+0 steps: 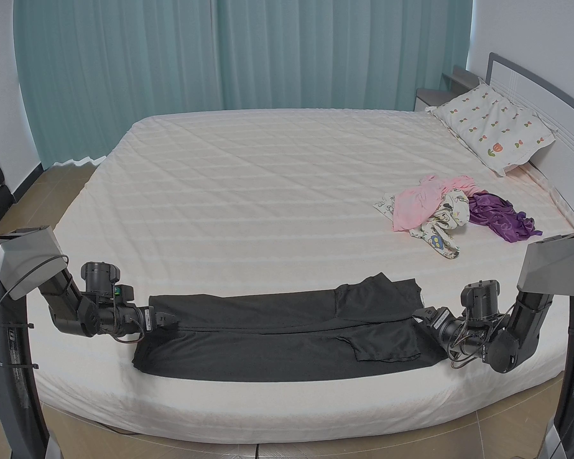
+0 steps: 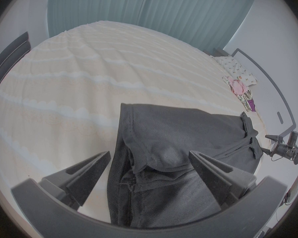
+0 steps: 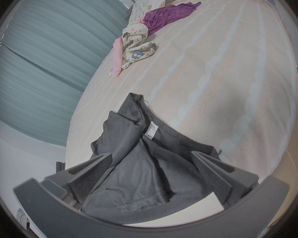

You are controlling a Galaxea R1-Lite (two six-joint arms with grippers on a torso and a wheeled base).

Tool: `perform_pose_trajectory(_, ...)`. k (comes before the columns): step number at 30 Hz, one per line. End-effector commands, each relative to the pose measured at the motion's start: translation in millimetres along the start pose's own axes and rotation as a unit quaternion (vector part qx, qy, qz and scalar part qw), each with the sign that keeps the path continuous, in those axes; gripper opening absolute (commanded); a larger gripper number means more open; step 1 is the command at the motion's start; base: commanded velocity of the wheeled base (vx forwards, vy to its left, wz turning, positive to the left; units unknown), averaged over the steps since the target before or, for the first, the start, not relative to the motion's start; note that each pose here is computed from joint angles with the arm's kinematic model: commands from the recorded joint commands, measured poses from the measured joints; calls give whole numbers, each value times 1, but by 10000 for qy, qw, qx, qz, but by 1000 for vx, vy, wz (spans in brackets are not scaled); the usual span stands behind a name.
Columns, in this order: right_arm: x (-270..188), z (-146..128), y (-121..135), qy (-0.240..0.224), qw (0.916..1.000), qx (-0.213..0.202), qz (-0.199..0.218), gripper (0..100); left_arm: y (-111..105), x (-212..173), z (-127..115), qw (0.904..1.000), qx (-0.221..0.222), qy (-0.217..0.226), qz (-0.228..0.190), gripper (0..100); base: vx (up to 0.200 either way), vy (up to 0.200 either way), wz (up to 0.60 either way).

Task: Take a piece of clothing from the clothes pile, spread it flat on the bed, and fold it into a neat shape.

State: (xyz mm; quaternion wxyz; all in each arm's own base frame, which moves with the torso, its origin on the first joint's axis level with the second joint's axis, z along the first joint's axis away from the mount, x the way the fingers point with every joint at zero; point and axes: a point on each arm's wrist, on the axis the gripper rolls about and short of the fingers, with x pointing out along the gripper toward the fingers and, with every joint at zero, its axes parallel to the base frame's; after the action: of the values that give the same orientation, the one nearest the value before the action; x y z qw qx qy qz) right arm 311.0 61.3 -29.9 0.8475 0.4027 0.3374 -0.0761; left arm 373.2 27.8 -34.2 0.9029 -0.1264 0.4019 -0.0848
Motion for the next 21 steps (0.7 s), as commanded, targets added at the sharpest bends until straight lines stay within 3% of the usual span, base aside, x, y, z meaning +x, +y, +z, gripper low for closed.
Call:
perform_pose_trajectory(1,1,-1,-2,25,10000,-4,-40,100,2,3,-3,10000,28,70,9,100,0,0,0)
perform_pose_trajectory(16,2,0,-4,15,10000,16,-66,100,-2,12,-2,9999,102,57,-51,100,0,0,0)
perform_pose_trajectory(17,1,0,-3,10,10000,16,-60,100,-2,12,-2,9999,109,57,-52,0,0,0,0)
perform_pose_trajectory(21,2,0,-4,15,10000,16,-66,100,-2,11,-4,9999,90,93,-48,0,0,0,0)
